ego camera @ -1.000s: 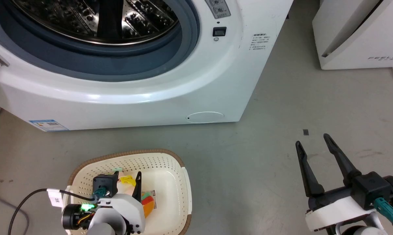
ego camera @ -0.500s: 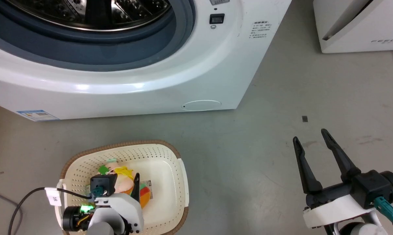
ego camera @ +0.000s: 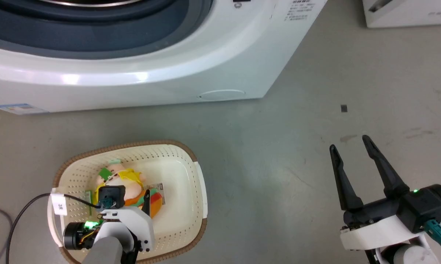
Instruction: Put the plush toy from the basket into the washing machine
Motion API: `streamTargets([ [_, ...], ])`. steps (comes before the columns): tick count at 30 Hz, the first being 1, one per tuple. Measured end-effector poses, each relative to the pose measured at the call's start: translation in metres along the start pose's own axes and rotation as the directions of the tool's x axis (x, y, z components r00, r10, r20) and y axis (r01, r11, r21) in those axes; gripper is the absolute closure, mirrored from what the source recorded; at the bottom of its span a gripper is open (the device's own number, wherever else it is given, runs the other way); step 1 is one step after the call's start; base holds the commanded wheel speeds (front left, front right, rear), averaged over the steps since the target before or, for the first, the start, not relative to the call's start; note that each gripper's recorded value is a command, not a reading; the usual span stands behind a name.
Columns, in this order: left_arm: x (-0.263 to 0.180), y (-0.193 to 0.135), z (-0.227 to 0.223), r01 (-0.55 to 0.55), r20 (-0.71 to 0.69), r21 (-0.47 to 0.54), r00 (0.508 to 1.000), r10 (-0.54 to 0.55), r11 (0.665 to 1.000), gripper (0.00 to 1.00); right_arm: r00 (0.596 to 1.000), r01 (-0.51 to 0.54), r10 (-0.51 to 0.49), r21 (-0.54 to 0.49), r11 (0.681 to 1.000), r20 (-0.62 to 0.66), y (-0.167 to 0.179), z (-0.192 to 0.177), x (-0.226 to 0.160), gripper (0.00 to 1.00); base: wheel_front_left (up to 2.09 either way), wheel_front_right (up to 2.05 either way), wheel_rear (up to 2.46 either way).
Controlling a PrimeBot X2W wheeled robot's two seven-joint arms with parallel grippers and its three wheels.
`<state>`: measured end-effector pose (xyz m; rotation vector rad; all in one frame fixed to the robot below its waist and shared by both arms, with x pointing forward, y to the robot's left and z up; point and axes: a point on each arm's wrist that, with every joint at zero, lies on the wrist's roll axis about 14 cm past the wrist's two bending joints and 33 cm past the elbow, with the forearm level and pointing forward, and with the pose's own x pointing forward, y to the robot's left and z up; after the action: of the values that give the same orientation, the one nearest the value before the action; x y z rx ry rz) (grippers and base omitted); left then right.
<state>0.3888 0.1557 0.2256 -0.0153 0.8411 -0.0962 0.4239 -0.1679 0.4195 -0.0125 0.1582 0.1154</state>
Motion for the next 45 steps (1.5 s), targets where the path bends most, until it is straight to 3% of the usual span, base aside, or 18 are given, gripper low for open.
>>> streamTargets([
  [14,0.045,0.021,-0.040,-0.040,-0.211,0.036,0.976,0.046,0.999,0.00,0.998,0.015,-0.016,-0.004,1.000,-0.068,-0.008,-0.038,0.015,0.00,0.00,0.00,0.00],
  [27,0.079,0.038,-0.082,-0.065,-0.380,0.099,0.920,0.098,0.993,0.00,0.989,0.013,-0.015,-0.013,1.000,-0.146,-0.010,-0.081,0.025,0.00,0.00,0.00,0.00],
  [45,0.097,0.037,-0.106,-0.045,-0.451,0.132,0.887,0.101,0.990,0.00,0.980,0.034,-0.039,-0.026,0.999,-0.194,-0.019,-0.102,0.025,0.00,0.00,0.00,0.00],
])
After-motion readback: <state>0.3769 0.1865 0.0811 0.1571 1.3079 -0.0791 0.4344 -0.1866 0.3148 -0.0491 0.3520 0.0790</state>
